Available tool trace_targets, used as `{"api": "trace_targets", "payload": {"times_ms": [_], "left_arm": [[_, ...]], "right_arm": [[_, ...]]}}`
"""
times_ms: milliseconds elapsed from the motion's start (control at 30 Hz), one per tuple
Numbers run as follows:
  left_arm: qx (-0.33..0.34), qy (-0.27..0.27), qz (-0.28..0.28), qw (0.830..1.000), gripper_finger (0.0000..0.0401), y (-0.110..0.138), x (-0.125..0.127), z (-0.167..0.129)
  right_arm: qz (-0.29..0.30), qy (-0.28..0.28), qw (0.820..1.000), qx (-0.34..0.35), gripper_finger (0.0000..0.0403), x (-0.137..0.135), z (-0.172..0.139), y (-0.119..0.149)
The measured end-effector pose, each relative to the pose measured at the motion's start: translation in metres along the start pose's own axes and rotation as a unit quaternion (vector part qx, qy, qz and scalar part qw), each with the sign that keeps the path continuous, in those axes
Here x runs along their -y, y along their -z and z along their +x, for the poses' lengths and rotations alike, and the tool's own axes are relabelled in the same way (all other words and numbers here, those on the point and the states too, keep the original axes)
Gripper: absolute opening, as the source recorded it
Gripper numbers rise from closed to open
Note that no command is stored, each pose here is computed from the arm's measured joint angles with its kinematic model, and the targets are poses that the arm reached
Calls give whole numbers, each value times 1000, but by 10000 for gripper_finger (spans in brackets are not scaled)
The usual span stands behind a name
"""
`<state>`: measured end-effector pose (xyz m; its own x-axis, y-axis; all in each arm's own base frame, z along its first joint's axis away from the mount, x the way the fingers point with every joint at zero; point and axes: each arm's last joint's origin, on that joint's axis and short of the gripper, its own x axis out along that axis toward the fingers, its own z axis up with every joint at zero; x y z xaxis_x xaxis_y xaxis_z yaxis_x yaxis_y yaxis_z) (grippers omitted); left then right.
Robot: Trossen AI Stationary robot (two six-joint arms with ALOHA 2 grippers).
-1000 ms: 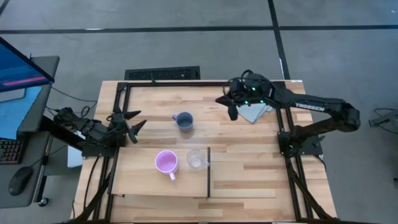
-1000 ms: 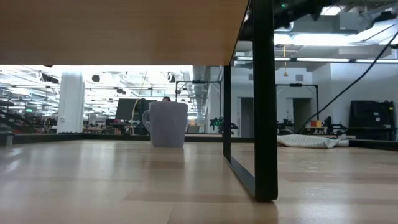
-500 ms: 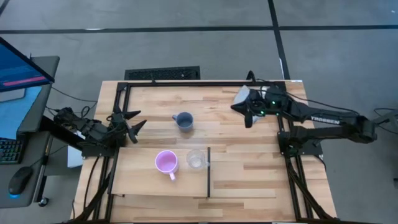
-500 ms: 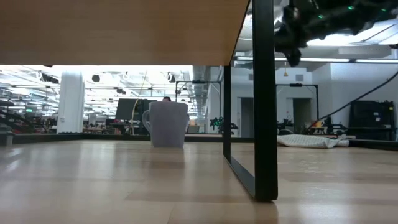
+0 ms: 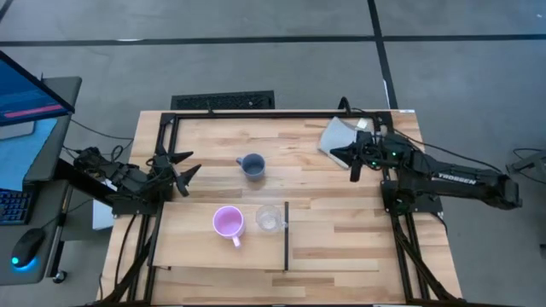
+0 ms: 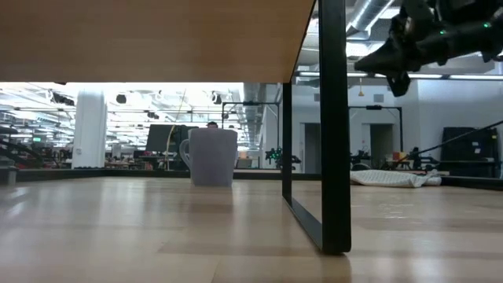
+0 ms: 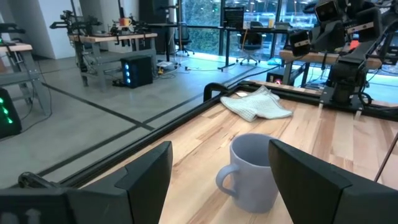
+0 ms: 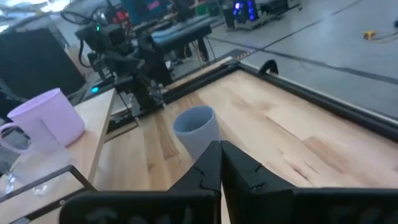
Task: Stack small to large cups/mugs on shelf
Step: Put the gray mug on the shelf
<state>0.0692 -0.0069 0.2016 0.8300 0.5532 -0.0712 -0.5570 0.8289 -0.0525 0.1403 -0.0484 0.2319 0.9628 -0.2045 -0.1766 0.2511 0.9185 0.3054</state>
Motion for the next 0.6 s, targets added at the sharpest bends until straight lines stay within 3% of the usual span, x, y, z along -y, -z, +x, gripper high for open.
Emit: {"api": "trace_targets", "payload": {"times_ms": [600], "left_arm": [[0, 0, 1, 1000, 256, 0, 0, 0]], "right_arm": [[24, 32, 998, 56, 31, 10, -20, 33]]}}
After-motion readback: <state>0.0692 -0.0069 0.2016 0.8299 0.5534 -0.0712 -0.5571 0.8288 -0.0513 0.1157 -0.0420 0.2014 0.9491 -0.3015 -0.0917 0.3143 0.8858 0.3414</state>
